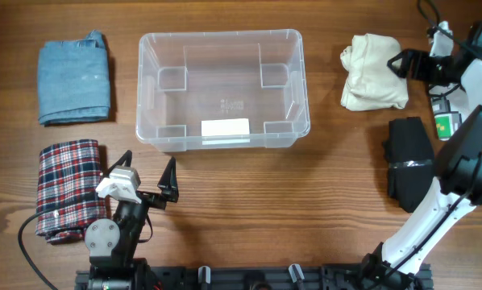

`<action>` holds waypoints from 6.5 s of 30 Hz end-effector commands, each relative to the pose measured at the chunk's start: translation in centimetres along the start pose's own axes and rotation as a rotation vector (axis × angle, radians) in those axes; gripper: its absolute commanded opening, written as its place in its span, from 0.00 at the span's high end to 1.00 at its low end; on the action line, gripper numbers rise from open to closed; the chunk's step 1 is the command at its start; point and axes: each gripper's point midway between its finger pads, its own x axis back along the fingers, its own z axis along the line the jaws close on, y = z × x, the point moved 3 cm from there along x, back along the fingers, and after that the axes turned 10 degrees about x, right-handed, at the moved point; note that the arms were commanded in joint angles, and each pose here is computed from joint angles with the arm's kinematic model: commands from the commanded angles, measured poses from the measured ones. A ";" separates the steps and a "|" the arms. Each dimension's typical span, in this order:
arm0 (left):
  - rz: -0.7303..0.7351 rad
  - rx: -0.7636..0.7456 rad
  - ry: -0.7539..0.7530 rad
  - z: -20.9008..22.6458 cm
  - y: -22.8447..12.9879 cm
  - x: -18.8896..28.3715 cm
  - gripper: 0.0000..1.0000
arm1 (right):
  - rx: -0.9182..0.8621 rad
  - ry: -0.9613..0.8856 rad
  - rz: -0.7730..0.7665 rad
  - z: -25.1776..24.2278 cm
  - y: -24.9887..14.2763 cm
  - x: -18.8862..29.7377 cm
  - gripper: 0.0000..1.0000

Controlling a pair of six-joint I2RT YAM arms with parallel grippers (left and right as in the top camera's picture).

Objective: Pack container
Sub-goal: 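Reach the right gripper to the cream folded cloth and grasp it, then lift the cream cloth with the right gripper and carry it over the box, then lower the cream cloth into the box's left side and release it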

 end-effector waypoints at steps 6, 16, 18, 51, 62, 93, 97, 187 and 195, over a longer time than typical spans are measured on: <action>0.003 -0.020 -0.008 0.0 -0.2 0.0 0.00 | 0.038 0.066 0.063 1.7 -1.4 -3.9 0.00; 0.003 -0.020 -0.008 0.0 -0.2 0.0 0.00 | -0.040 0.081 0.098 2.3 -2.1 -4.5 0.57; 0.003 -0.020 -0.008 0.0 -0.2 0.0 0.00 | -0.088 0.079 0.097 2.3 -2.0 -4.4 0.59; 0.003 -0.020 -0.008 0.0 -0.2 0.0 0.00 | 0.094 0.309 -0.389 31.3 11.7 22.2 0.96; 0.003 -0.020 -0.008 0.0 -0.2 0.0 0.00 | 0.008 0.315 -0.110 45.2 6.9 8.3 0.96; 0.003 -0.020 -0.008 0.0 -0.2 0.0 0.00 | -0.022 0.291 0.090 50.3 -0.5 -7.0 0.96; 0.003 -0.020 -0.008 0.0 -0.2 0.0 0.00 | -0.035 0.299 0.102 50.5 -1.4 -7.6 0.96; 0.003 -0.020 -0.008 0.0 -0.2 0.0 0.00 | 0.308 -0.023 0.162 44.6 -4.6 -11.3 0.96; 0.003 -0.020 -0.008 0.0 -0.2 0.0 0.00 | 0.315 0.077 0.191 46.7 -5.6 -11.2 0.96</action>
